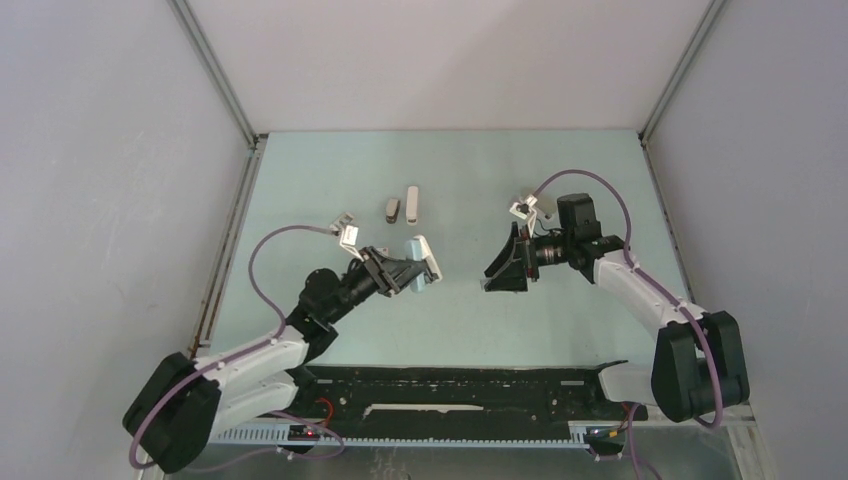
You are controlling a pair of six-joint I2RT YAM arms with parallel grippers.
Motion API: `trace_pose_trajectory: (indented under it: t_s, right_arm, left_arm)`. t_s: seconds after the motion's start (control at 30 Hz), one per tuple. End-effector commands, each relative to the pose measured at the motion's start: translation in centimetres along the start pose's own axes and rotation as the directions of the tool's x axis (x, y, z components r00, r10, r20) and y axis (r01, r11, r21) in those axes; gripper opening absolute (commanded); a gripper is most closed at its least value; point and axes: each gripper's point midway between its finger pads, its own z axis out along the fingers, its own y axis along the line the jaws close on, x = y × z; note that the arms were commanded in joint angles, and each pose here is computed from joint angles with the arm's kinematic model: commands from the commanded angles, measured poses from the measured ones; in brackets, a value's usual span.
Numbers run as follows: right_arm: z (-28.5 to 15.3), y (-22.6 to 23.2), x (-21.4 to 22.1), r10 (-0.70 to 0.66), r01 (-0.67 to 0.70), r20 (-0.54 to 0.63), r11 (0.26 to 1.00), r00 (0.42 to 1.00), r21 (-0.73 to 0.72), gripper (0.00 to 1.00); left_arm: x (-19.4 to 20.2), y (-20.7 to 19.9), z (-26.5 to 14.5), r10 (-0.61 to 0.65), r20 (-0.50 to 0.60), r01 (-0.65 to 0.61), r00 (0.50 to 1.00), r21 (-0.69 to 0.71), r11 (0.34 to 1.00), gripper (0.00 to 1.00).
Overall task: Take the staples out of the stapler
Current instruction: Unload the staple at the center of the board.
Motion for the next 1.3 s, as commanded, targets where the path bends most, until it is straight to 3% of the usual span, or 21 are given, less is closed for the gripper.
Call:
trace_pose_trajectory:
  t_s: [0.0, 0.23, 0.47, 0.7, 0.87, 1.13, 1.2, 1.27]
  right_arm:
    - [0.2, 2.0, -2.0, -0.069, 0.076, 0.065, 0.992, 0.995, -0.097, 0.73]
    - [0.3, 2.7, -2.8, -0.084, 0.093, 0.078, 0.988, 0.993, -0.123, 0.79]
    - [0.9, 4.3, -2.7, -0.082, 0.093, 0.059, 0.976, 0.995, -0.198, 0.85]
    - [1.3, 5.4, -2.3, -0.081, 0.088, 0.040, 0.965, 0.996, -0.248, 0.83]
    - [1.4, 6.0, -2.3, -0.071, 0.076, 0.029, 0.957, 0.997, -0.280, 0.71]
    - [1.3, 7.0, -2.5, -0.084, 0.087, 0.026, 0.947, 0.996, -0.309, 0.20]
    - [1.3, 6.9, -2.5, -0.086, 0.091, 0.030, 0.951, 0.996, -0.296, 0.07]
    - [1.2, 6.6, -2.6, -0.081, 0.087, 0.032, 0.954, 0.996, -0.286, 0.02]
  left_arm:
    - [-1.9, -7.9, 1.4, 0.121, 0.063, -0.134, 0.991, 0.296, 0.946, 0.00]
    - [0.1, -11.9, 1.8, 0.186, -0.033, -0.142, 0.982, 0.519, 0.843, 0.00]
    - [1.8, -13.2, 2.6, 0.195, -0.106, -0.096, 0.975, 0.591, 0.801, 0.00]
    - [3.1, -14.0, 3.7, 0.193, -0.152, -0.058, 0.969, 0.624, 0.779, 0.00]
    - [3.1, -14.1, 3.8, 0.193, -0.155, -0.054, 0.969, 0.627, 0.777, 0.00]
    - [3.4, -13.6, 3.9, 0.193, -0.167, -0.049, 0.967, 0.621, 0.783, 0.01]
    - [3.5, -13.4, 4.0, 0.189, -0.169, -0.047, 0.967, 0.612, 0.790, 0.11]
    - [3.6, -12.8, 4.2, 0.191, -0.175, -0.052, 0.966, 0.594, 0.803, 0.24]
